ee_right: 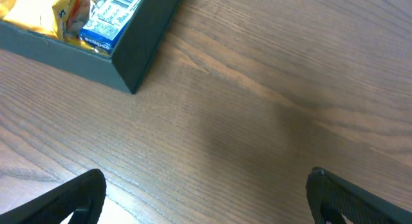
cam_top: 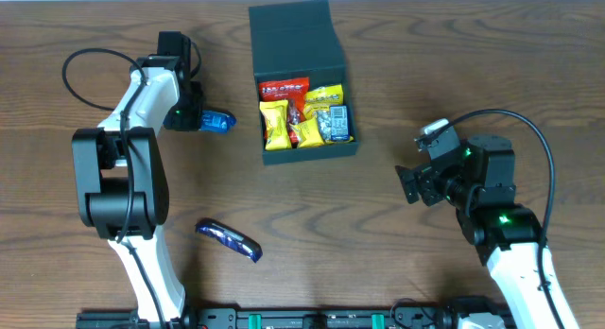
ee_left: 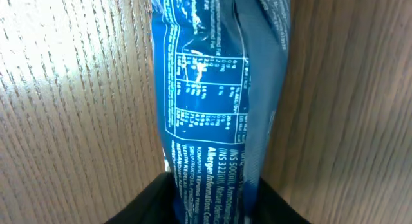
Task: Pack container
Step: 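Close the left gripper on the light blue packet's end, then lift the blue packet and carry it toward the box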
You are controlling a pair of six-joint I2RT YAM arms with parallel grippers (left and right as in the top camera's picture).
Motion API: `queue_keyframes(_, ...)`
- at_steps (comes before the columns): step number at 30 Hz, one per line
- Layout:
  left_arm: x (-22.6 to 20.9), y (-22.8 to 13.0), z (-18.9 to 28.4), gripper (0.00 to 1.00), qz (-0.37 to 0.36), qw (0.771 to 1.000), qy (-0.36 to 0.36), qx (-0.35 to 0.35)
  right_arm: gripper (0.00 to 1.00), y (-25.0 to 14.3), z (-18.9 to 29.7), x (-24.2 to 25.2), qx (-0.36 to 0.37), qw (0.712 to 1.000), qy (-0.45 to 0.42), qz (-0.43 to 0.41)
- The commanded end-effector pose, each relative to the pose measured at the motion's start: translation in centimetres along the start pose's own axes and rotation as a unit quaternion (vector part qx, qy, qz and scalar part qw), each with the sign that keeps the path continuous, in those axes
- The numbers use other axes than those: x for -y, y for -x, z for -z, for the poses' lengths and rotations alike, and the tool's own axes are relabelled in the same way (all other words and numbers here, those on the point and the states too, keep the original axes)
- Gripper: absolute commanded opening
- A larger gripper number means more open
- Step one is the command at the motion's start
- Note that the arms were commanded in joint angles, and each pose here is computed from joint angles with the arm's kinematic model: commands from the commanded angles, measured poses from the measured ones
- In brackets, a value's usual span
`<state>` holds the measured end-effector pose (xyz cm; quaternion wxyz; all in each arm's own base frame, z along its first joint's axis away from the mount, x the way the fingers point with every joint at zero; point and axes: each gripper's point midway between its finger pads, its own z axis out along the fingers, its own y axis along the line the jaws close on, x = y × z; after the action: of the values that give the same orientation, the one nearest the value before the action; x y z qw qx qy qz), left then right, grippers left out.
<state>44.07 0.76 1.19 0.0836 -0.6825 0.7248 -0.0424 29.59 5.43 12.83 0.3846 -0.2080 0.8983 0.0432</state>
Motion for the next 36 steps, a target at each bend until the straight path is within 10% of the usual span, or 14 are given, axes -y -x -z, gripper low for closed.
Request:
queue_keyframes(1,-0.5,-0.3,-0.7,0.36,-0.004,1.0,0.011,-0.008,0.99,0.0,0.0,0.1,0.002,1.0,0.002,0.003)
queue_keyframes(36,7.4,-1.8,9.5,0.22,-0.32,0.935,-0.148,-0.026,0.99,0.0,0.0,0.1,0.002,1.0,0.002,0.003)
